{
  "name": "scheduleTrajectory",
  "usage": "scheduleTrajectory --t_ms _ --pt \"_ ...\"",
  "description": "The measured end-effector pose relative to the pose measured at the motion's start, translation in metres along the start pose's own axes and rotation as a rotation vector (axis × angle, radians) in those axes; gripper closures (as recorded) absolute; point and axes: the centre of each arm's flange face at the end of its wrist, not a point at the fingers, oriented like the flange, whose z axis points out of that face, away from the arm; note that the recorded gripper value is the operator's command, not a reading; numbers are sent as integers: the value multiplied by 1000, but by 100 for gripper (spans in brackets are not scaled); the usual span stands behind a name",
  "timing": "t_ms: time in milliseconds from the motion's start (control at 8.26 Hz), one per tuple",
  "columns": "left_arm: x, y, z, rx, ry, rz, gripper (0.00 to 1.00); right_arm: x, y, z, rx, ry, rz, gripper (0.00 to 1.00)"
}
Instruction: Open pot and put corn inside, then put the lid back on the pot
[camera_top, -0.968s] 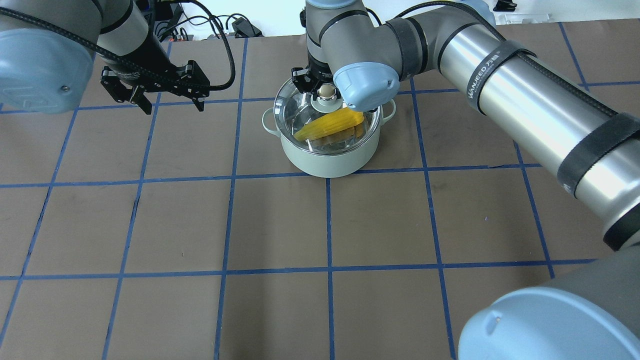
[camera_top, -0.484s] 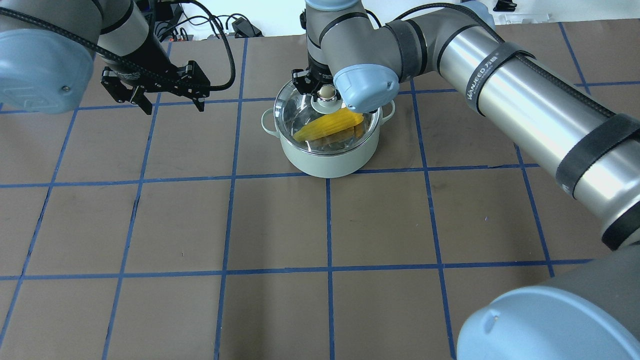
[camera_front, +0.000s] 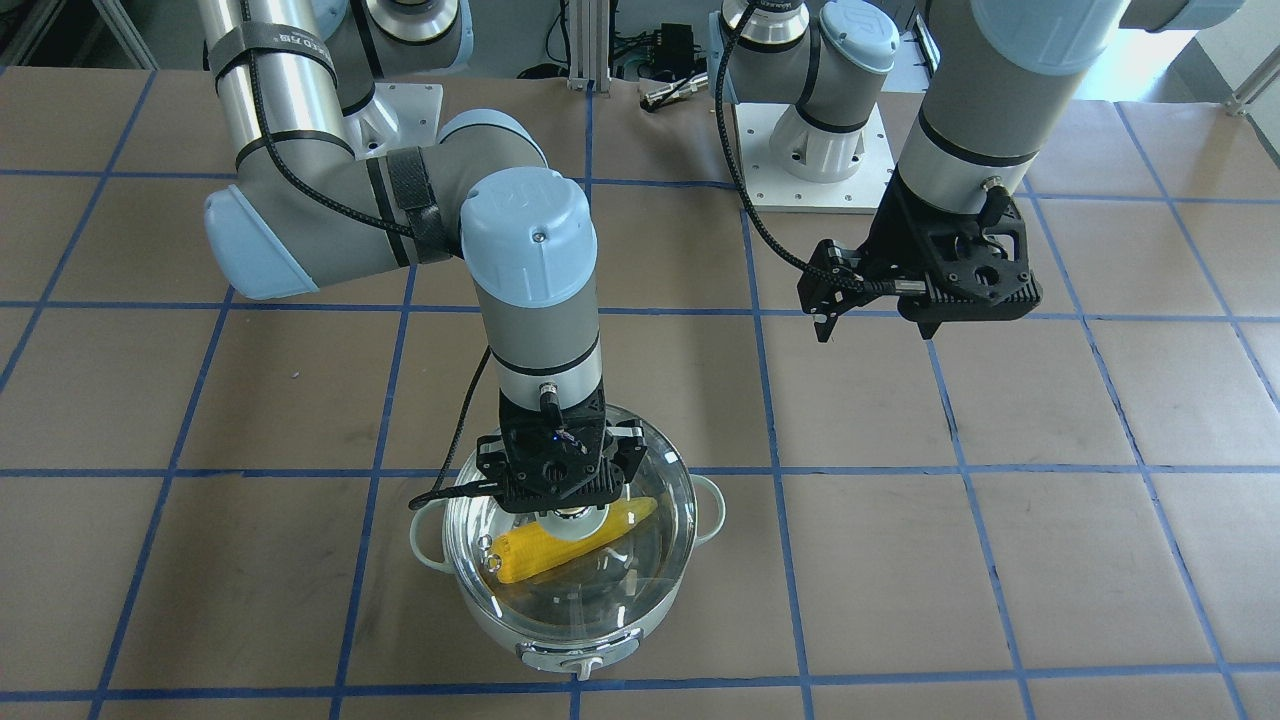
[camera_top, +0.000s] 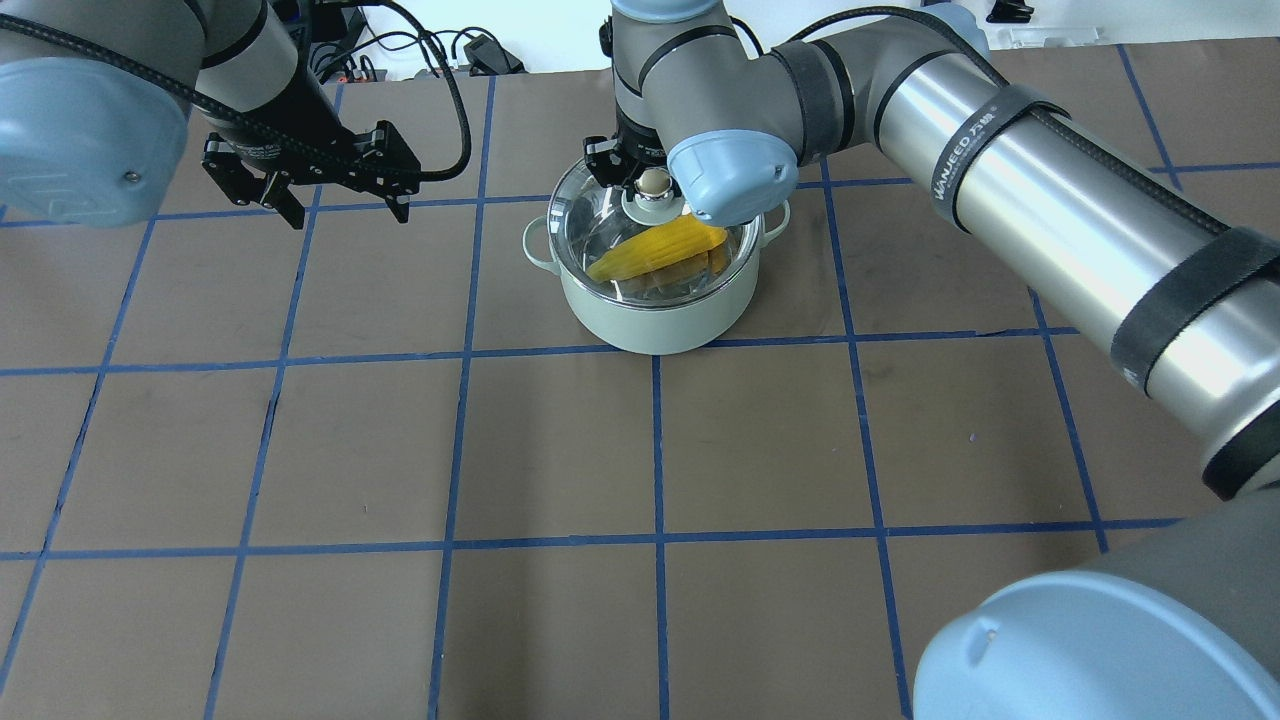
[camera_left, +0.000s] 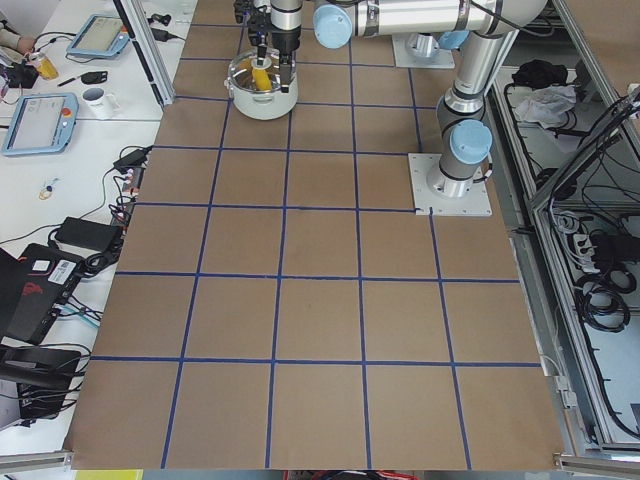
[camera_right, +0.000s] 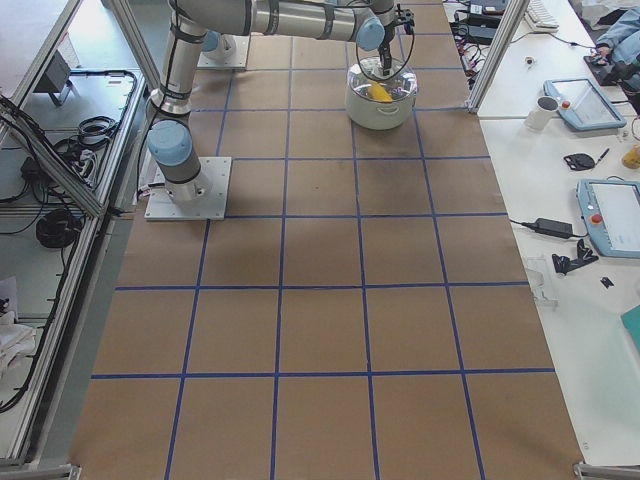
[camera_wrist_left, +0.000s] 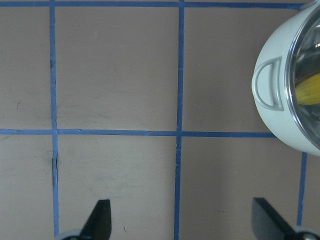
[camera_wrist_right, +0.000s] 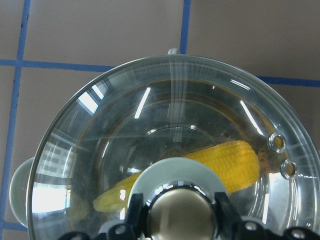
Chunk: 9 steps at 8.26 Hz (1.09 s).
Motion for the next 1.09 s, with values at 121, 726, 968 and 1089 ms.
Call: scheduleTrajectory --t_ms 121,726,968,1089 --pt "0 0 1 -1 0 0 0 0 0 0 2 1 -1 79" --pt "0 -1 1 -2 0 -1 0 1 1 1 8 1 -4 78" --pt "0 -1 1 -2 0 -1 0 1 2 3 9 0 -3 36" --pt "0 -1 1 -2 0 -1 0 1 2 3 10 0 -2 11"
